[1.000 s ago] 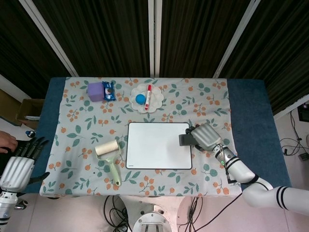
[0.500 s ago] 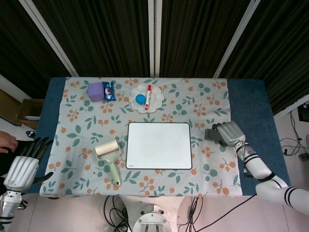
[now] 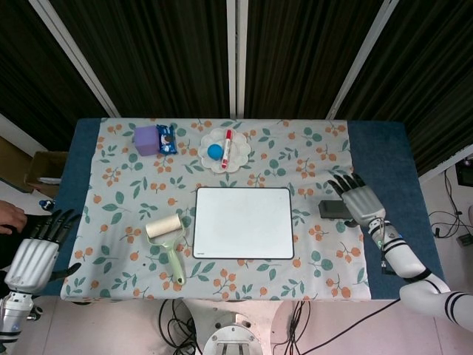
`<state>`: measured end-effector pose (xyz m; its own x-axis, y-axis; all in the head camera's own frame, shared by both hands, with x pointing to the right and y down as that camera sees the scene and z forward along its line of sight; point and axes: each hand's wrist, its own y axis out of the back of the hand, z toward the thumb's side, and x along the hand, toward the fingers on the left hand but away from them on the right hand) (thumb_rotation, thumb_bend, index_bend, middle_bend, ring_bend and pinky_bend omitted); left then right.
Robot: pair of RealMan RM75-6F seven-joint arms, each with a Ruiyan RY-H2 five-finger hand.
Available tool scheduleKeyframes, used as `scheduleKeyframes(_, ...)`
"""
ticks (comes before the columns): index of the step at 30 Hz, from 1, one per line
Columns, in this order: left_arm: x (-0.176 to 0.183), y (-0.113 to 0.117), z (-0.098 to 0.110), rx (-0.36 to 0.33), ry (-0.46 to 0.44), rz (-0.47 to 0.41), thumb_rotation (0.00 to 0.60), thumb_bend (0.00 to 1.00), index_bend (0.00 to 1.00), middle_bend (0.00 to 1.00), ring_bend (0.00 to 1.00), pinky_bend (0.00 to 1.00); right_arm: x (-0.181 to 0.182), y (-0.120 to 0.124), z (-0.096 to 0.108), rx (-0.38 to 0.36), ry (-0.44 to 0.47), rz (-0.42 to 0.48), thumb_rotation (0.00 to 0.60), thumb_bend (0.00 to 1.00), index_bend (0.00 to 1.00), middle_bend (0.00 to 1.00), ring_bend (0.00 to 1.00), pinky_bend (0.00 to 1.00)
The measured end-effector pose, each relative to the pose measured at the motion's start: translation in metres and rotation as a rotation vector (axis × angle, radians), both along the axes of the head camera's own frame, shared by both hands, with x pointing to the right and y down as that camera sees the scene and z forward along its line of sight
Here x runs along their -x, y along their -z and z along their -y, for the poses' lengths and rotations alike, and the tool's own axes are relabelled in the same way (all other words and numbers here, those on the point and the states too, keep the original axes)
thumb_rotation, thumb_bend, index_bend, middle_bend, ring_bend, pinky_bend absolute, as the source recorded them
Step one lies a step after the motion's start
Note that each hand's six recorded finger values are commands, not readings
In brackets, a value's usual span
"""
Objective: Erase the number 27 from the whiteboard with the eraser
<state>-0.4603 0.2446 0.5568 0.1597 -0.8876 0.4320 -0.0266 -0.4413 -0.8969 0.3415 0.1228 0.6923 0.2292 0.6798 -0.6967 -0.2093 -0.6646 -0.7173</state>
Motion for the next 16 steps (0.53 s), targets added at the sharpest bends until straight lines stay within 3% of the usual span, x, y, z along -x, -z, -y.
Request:
scheduleKeyframes(5,0.002,0.003,0.002,-0.017,0.010,0.000,0.600,0.01,0.10,0.07,0.04,0.17,-0.011,0.027,-0.004,-0.066,-0.040,0.036,0.600,0.00,0.00,0.00,0.00,0.00)
scheduleKeyframes(10,0.008,0.009,0.007,-0.039,0.025,0.007,0.600,0.01,0.10,0.07,0.04,0.17,-0.041,0.068,-0.020,-0.202,-0.105,0.032,0.600,0.00,0.00,0.00,0.00,0.00)
scheduleKeyframes(16,0.015,0.011,0.011,-0.047,0.041,0.027,0.600,0.01,0.10,0.07,0.04,0.17,-0.097,0.112,-0.078,-0.344,-0.254,-0.058,0.600,0.00,0.00,0.00,0.00,0.00)
